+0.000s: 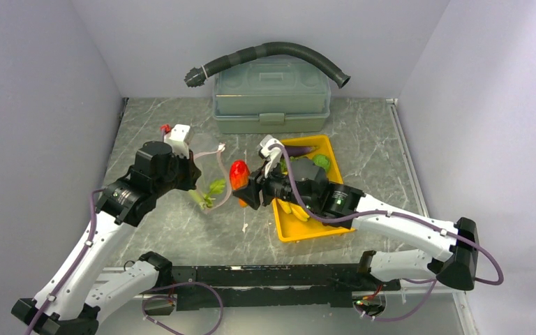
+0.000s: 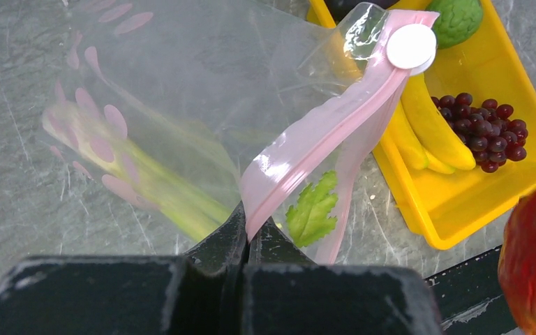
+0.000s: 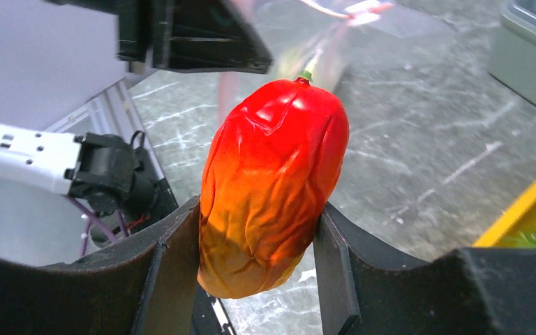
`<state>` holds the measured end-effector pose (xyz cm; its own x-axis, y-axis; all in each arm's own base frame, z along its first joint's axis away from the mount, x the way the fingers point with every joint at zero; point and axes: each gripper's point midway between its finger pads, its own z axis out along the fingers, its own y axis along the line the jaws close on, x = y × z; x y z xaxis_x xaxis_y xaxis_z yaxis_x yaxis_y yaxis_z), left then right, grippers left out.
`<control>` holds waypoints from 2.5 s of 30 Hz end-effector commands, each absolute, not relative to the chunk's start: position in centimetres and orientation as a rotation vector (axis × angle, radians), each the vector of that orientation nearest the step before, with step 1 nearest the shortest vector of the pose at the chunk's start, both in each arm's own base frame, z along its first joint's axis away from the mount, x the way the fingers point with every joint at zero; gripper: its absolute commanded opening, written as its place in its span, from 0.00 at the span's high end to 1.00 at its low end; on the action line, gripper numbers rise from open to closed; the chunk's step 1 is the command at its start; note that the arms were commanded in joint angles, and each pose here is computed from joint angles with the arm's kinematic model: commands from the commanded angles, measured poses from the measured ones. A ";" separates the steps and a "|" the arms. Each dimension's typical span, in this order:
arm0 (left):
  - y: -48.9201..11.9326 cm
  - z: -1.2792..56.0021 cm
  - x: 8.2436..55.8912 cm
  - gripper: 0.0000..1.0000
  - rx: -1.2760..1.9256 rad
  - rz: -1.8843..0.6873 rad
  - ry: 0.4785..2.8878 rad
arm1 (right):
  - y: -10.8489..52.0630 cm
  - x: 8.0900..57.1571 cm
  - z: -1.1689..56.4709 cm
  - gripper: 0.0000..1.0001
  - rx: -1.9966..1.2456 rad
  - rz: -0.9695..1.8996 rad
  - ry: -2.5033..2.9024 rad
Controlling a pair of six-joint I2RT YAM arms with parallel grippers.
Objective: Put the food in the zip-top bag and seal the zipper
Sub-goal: Place the fake fruit in the zipper food storage bag.
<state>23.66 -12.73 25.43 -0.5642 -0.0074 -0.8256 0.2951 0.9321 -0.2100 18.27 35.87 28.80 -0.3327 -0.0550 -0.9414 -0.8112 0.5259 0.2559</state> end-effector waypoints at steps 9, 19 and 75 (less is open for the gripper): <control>-13.2 26.9 24.2 1.00 0.217 -0.449 2.074 | 40.9 16.2 29.0 1.00 -0.977 0.990 1.593; -13.5 27.0 23.9 1.00 0.236 -0.478 2.067 | 43.2 18.2 27.1 1.00 -1.015 0.899 1.668; -14.1 28.0 23.2 1.00 0.275 -0.541 2.010 | 44.1 25.0 25.5 0.00 -0.801 0.655 1.891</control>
